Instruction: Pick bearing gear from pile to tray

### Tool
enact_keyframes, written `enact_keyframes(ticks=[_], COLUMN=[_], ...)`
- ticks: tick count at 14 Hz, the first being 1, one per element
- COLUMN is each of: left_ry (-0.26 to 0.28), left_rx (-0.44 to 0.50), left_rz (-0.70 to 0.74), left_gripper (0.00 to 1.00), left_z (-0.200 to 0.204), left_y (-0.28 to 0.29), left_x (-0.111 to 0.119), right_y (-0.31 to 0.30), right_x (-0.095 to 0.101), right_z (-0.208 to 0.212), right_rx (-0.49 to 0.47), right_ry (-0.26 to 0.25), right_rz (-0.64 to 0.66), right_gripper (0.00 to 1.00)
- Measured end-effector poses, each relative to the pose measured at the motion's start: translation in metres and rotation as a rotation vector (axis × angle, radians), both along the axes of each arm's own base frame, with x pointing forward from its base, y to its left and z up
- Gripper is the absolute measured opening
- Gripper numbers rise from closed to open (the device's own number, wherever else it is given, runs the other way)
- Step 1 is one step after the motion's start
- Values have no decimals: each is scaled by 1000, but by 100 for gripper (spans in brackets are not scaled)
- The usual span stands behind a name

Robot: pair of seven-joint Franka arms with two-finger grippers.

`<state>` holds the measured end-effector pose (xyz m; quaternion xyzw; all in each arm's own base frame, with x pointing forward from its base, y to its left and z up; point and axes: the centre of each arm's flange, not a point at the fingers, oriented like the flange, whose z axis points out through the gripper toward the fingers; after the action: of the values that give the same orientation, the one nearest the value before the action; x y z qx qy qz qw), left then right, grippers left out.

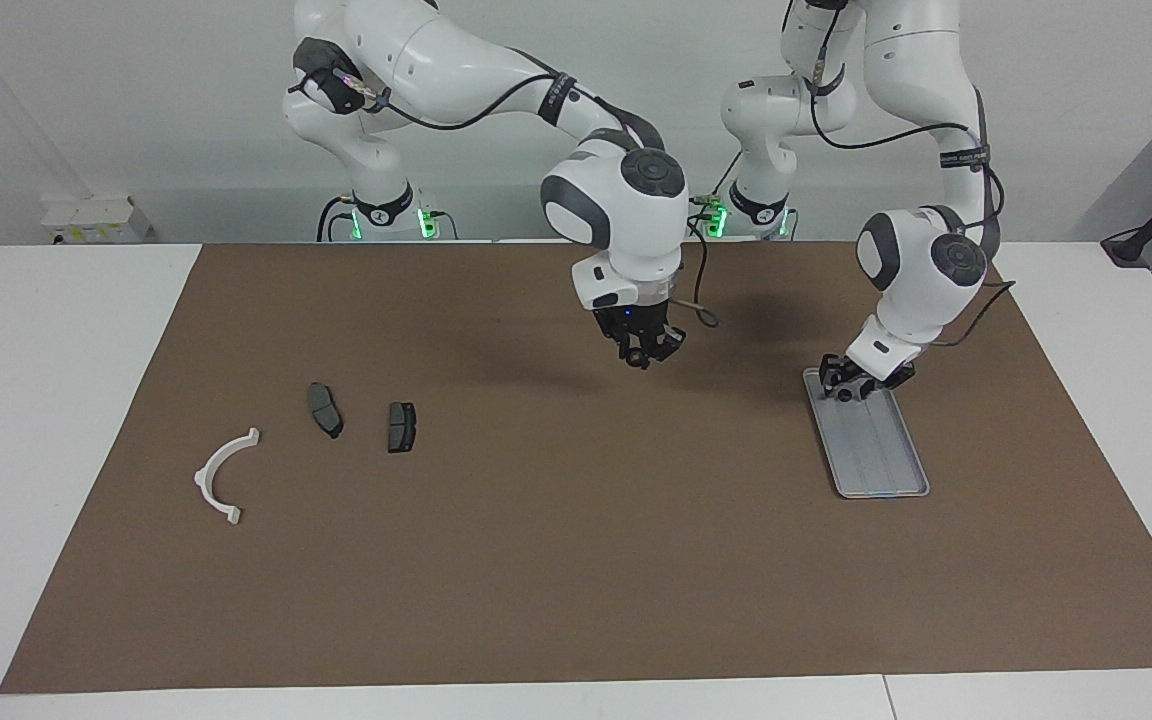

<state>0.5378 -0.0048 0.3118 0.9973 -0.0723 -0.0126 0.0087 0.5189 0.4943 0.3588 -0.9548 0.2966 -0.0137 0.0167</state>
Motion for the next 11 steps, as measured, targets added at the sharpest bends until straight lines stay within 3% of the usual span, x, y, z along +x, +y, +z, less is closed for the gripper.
enact_keyframes(ticks=[5,11], left_ry=[-32,-34], left_rx=[-4,-5], left_rz=[64,150], left_gripper=[80,80], left_z=[54,55], left_y=[-30,-83], left_x=[30,26], right_y=[12,10], right_x=[1,1], right_z=[-60,-70], right_rx=[25,23], right_ry=[-32,-56], right_rz=[18,10], right_gripper=[36,36])
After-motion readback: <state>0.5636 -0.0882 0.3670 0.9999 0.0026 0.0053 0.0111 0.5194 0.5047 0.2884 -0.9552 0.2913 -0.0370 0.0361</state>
